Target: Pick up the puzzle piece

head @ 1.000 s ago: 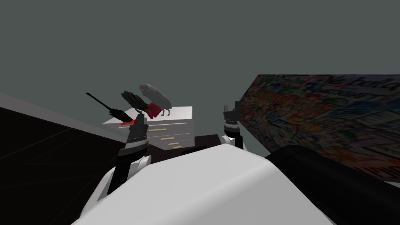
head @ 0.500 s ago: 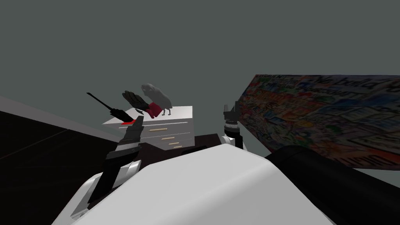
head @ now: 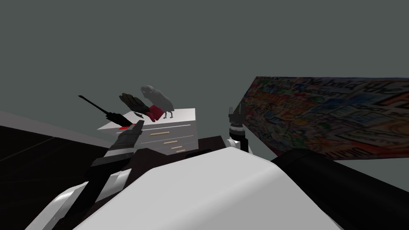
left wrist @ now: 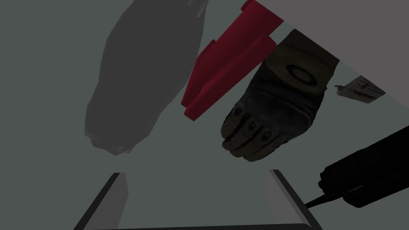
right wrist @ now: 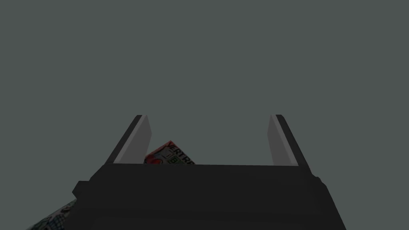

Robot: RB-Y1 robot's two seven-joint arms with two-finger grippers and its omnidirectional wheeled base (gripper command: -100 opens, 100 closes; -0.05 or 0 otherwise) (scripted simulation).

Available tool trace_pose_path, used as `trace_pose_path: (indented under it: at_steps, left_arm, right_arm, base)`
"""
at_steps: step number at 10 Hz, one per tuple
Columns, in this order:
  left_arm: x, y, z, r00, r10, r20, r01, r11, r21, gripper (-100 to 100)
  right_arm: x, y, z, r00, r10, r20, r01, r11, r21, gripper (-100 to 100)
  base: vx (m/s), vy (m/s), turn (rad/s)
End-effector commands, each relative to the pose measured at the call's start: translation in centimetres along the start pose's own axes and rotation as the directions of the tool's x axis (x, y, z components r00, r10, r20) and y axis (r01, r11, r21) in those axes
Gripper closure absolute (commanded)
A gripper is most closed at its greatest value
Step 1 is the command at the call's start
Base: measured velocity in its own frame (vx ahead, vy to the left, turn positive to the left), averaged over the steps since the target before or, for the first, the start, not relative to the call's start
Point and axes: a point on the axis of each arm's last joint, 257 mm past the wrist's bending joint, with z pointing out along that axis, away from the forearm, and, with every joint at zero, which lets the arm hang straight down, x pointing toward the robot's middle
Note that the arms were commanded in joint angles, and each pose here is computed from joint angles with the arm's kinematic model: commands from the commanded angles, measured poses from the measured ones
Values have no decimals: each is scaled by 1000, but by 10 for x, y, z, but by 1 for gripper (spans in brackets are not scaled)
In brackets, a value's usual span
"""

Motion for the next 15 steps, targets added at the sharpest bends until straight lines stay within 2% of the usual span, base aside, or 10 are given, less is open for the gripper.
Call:
trace_pose_path:
  at_steps: [1, 3, 4, 7, 8, 10, 11, 13, 14, 15]
  left_arm:
    - [-5, 10, -1, 997, 69, -22, -69, 997, -19, -100]
    - [-13, 24, -2, 985, 166, -56, -168, 985, -39, -100]
    - [-19, 34, -4, 969, 233, -85, -238, 970, -54, -100]
    - [-26, 53, -8, 932, 335, -138, -347, 934, -80, -100]
    - [-31, 68, -11, 898, 401, -180, -422, 902, -97, -100]
    - [-35, 84, -16, 859, 461, -225, -492, 863, -114, -100]
    - [-41, 99, -21, 817, 511, -267, -556, 822, -127, -100]
    - [-46, 113, -26, 776, 552, -305, -609, 782, -135, -100]
    - [-50, 122, -29, 742, 581, -334, -648, 749, -139, -100]
    - [-52, 126, -30, 730, 591, -344, -662, 737, -140, -100]
  right_arm:
    - [0, 0, 0, 1000, 0, 0, 0, 1000, 0, 0]
    - [0, 0, 0, 1000, 0, 0, 0, 1000, 0, 0]
    - [0, 0, 0, 1000, 0, 0, 0, 1000, 0, 0]
    - [0, 0, 0, 1000, 0, 0, 0, 1000, 0, 0]
    - [0, 0, 0, 1000, 0, 0, 0, 1000, 0, 0]
    - [0, 0, 0, 1000, 0, 0, 0, 1000, 0, 0]
    - [0, 0, 0, 1000, 0, 0, 0, 1000, 0, 0]
    - [0, 0, 0, 1000, 0, 0, 0, 1000, 0, 0]
    - [0, 0, 0, 1000, 0, 0, 0, 1000, 0, 0]
    - [0, 0, 0, 1000, 0, 0, 0, 1000, 0, 0]
  base:
    - [-13, -15, -96]
    - [-13, -27, -116]
    - [-14, -34, -165]
    - [3, -36, -104]
    - [20, -57, -201]
    - [25, -51, -131]
    - [42, -54, -216]
    - [47, -51, -105]
    - [39, -48, -112]
    - [29, -35, -89]
